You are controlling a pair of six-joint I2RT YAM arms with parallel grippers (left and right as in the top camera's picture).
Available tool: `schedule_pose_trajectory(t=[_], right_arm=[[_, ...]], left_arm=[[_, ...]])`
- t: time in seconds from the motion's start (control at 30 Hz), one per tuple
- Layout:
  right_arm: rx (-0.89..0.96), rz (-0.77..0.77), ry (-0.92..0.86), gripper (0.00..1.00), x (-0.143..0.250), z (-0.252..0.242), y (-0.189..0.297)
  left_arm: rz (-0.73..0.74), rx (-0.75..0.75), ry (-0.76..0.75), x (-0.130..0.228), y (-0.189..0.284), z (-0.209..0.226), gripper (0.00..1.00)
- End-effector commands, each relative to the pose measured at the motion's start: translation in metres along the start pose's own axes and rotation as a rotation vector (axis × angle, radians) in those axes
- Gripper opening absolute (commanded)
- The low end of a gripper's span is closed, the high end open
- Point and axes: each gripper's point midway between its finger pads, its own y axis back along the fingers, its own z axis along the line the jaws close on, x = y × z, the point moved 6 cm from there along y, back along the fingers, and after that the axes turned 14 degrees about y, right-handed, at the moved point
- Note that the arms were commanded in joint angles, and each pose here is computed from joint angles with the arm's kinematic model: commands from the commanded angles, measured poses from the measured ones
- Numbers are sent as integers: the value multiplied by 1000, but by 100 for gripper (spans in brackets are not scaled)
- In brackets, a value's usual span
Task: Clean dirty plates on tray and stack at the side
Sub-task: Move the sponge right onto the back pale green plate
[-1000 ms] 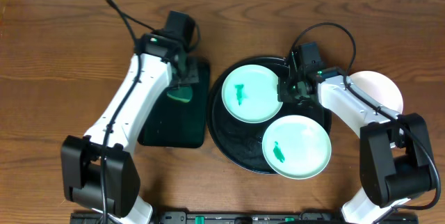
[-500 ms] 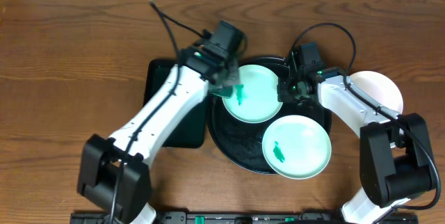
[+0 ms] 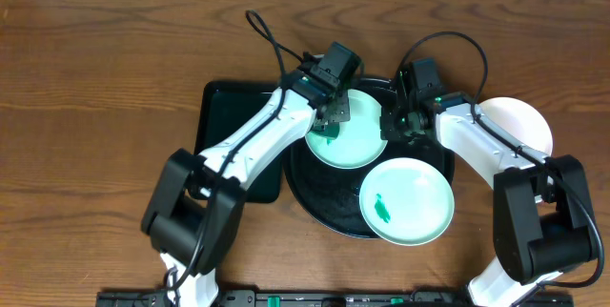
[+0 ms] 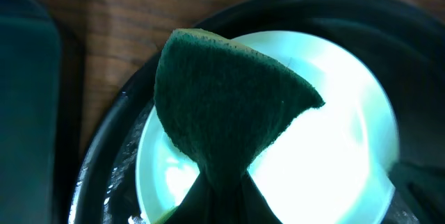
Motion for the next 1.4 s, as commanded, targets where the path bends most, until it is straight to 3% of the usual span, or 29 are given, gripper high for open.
schedule_pose_trajectory(t=[0.0,0.53,0.73,0.87,1.07,1.37], right_arm=[[-21,13,-2,1,3,4,-2],[-22,13,1,1,3,5,-3],[-22,13,1,1,3,5,-3],[-22,10,1,1,3,5,-3],[-45,8,2,1,2,8,-3],[-51,6,3,1,2,9,-3]], left_arm=[[3,-20,51,-1,-11,0,7],[70,-112,44,14,-53,14,7],[173,-128,45,31,-80,19,7],[279,-67,41,44,-83,13,7],[485,170,-25,62,-73,-12,7],[566,303,10,56,-64,-21,7]])
